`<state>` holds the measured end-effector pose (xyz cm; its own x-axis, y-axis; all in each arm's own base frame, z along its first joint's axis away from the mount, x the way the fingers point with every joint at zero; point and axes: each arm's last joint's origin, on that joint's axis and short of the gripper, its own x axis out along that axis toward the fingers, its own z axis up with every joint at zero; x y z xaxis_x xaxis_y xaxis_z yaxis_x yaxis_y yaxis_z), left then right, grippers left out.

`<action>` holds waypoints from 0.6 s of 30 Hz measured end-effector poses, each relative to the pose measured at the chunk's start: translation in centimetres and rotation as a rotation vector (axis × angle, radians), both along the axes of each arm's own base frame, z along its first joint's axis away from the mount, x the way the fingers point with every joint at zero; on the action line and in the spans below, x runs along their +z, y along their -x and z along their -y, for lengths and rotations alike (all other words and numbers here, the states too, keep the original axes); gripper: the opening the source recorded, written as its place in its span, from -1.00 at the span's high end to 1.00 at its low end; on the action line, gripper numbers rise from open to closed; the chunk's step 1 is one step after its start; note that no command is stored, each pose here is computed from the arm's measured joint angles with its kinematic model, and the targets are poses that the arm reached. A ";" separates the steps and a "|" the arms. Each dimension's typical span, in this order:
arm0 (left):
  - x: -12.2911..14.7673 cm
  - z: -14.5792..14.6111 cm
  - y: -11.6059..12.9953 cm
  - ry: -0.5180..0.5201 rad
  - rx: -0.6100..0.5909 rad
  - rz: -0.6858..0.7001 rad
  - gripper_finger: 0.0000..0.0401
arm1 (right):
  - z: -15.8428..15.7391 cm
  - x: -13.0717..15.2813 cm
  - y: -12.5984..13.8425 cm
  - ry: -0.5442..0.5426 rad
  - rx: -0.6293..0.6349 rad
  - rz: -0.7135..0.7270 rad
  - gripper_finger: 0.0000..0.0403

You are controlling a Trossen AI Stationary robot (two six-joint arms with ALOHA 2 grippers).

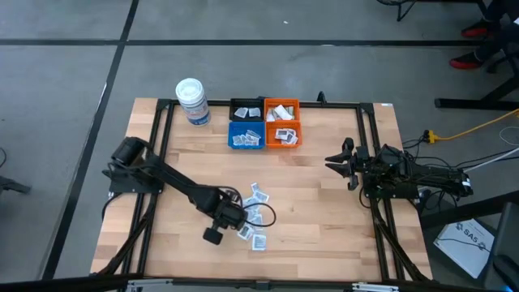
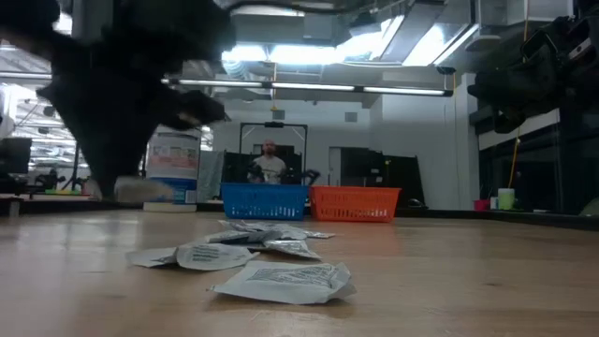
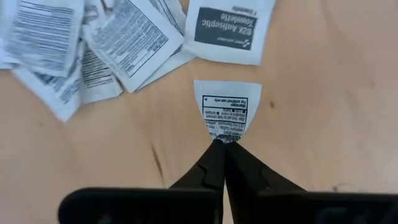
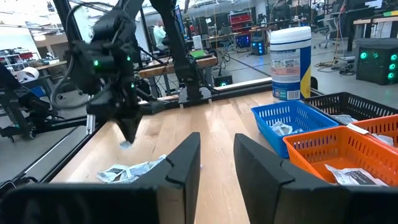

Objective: Pick & Place First Aid Supplies
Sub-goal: Put the ointment pack into the blue bin

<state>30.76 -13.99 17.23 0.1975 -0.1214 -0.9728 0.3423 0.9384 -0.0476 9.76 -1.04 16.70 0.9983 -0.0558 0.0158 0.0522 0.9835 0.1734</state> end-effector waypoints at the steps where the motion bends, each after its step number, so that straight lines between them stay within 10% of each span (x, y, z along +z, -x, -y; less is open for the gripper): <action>1: 0.5 -0.2 0.2 0.006 0.002 0.006 0.99 | 0.0 0.0 0.0 0.000 0.000 0.000 0.50; 18: 7.9 -4.5 1.1 0.100 0.155 0.241 0.99 | 0.0 0.0 0.0 0.000 0.000 0.000 0.50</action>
